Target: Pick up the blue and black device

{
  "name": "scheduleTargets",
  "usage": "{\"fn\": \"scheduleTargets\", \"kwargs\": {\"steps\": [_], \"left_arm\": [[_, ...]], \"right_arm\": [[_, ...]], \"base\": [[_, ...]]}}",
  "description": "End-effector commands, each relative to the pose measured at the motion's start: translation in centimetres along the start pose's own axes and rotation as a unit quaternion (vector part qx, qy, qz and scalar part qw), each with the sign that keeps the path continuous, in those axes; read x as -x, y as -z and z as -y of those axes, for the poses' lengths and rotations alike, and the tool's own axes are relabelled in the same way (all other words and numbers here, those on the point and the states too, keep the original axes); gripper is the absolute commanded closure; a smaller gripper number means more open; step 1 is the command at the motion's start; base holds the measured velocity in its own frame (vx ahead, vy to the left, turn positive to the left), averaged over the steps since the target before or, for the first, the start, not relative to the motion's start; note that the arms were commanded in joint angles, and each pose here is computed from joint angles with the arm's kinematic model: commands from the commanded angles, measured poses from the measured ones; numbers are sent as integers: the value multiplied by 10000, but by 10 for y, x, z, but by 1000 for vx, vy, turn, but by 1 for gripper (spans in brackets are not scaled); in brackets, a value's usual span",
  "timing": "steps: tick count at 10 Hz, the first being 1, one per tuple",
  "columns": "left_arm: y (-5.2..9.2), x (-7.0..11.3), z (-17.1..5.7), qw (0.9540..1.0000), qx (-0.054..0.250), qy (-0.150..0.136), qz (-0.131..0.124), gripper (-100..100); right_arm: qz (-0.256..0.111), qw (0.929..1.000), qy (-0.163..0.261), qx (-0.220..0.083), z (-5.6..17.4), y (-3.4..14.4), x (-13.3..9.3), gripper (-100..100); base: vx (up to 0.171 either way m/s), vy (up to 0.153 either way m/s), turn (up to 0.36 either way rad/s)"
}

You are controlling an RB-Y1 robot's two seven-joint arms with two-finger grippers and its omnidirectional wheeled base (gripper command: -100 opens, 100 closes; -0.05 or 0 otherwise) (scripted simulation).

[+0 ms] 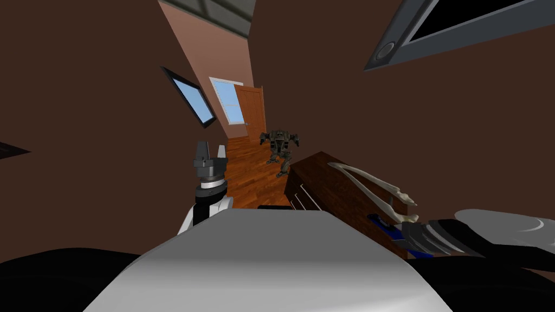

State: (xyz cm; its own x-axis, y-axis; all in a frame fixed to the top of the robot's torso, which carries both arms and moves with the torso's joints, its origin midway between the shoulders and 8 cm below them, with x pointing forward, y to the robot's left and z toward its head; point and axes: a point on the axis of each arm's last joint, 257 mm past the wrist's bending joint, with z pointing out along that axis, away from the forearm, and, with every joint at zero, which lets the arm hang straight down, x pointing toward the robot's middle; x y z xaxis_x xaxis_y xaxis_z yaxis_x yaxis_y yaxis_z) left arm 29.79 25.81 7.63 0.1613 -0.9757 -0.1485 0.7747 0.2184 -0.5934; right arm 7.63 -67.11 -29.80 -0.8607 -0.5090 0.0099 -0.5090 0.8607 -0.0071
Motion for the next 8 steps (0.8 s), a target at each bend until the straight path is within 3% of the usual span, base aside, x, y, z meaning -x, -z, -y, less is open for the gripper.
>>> {"fn": "scheduleTargets", "kwargs": {"steps": [1,3,4,8], "left_arm": [[0,0,0,10000,0,0,0,0],[0,0,0,10000,0,0,0,0],[0,0,0,10000,0,0,0,0],[0,0,0,10000,0,0,0,0]], "right_arm": [[6,10000,-30,-6,-4,-11,-7,-100],[10,10000,-36,-7,-5,-12,-8,-100],[9,10000,-37,-9,-5,-13,-8,100],[9,10000,-38,1,-6,-13,-8,100]], "base": [[9,-17,38],[5,-11,20],[0,0,0],[0,0,0]]}}
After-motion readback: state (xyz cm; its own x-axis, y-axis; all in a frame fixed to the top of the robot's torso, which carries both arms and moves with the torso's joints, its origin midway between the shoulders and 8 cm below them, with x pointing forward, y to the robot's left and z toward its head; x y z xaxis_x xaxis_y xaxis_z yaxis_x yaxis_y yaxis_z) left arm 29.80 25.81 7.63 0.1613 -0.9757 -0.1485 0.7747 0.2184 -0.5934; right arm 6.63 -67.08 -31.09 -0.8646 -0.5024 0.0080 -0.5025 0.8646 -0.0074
